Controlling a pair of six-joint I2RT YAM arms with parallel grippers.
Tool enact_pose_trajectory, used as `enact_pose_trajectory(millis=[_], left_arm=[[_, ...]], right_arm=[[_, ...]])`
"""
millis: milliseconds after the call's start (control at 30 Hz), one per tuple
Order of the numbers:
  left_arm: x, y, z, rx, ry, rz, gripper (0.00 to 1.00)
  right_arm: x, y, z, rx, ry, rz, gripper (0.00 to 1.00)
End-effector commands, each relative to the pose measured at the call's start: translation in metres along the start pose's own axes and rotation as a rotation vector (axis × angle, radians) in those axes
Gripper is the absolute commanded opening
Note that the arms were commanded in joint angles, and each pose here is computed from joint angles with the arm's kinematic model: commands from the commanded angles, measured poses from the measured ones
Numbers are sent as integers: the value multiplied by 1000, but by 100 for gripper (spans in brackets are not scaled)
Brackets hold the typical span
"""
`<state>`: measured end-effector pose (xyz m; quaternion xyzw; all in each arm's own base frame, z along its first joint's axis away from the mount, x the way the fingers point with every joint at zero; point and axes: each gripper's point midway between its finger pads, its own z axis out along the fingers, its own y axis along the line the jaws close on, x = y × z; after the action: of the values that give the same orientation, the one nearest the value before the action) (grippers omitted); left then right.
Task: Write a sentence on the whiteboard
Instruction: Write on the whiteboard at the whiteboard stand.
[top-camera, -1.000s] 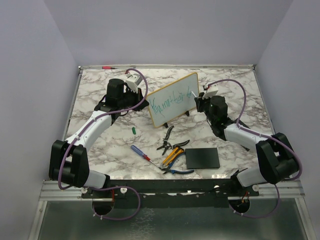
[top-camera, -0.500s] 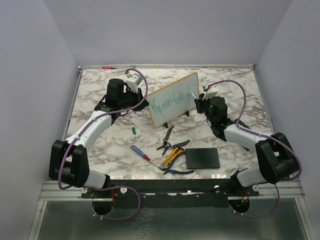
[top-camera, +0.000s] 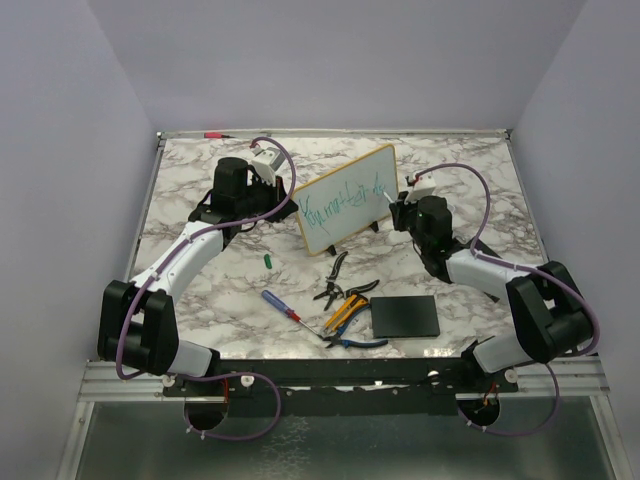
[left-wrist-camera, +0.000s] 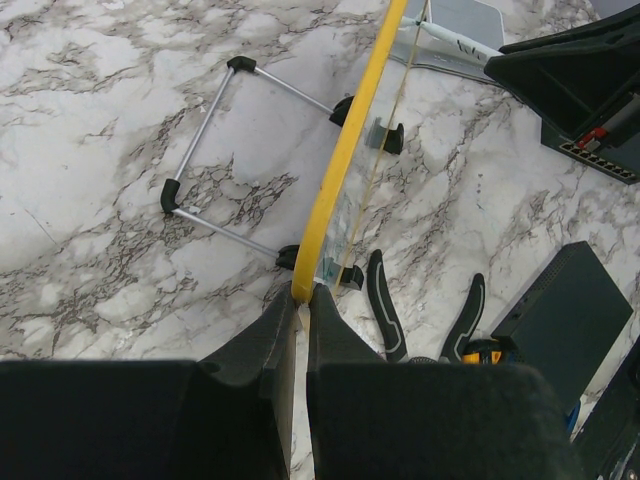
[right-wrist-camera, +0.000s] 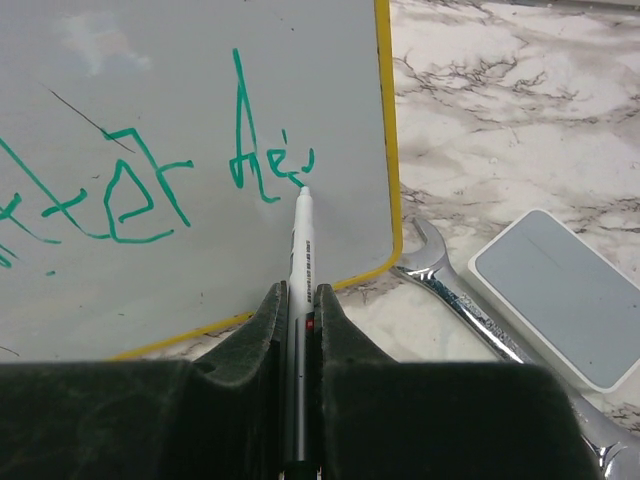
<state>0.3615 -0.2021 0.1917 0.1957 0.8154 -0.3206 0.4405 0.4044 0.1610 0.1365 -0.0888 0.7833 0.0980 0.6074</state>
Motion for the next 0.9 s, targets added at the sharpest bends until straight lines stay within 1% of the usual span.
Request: enact_pose_trajectory(millis=[0,533,733,867], left_arm=[[-12,0,-7,-23,-34,41,3],[-12,-1,-8,-22,-36,45,3],[-12,0,-10,-35,-37,45,3],[-11,1,-11,-45,-30,44,3]], right_arm=[[14,-4,1,34,47,12,1],[0,-8,3,60,15,-10,1],[-15,4,-14,-23,-42,-12,1],[-13,12,-17,-77,-52,-24,1]])
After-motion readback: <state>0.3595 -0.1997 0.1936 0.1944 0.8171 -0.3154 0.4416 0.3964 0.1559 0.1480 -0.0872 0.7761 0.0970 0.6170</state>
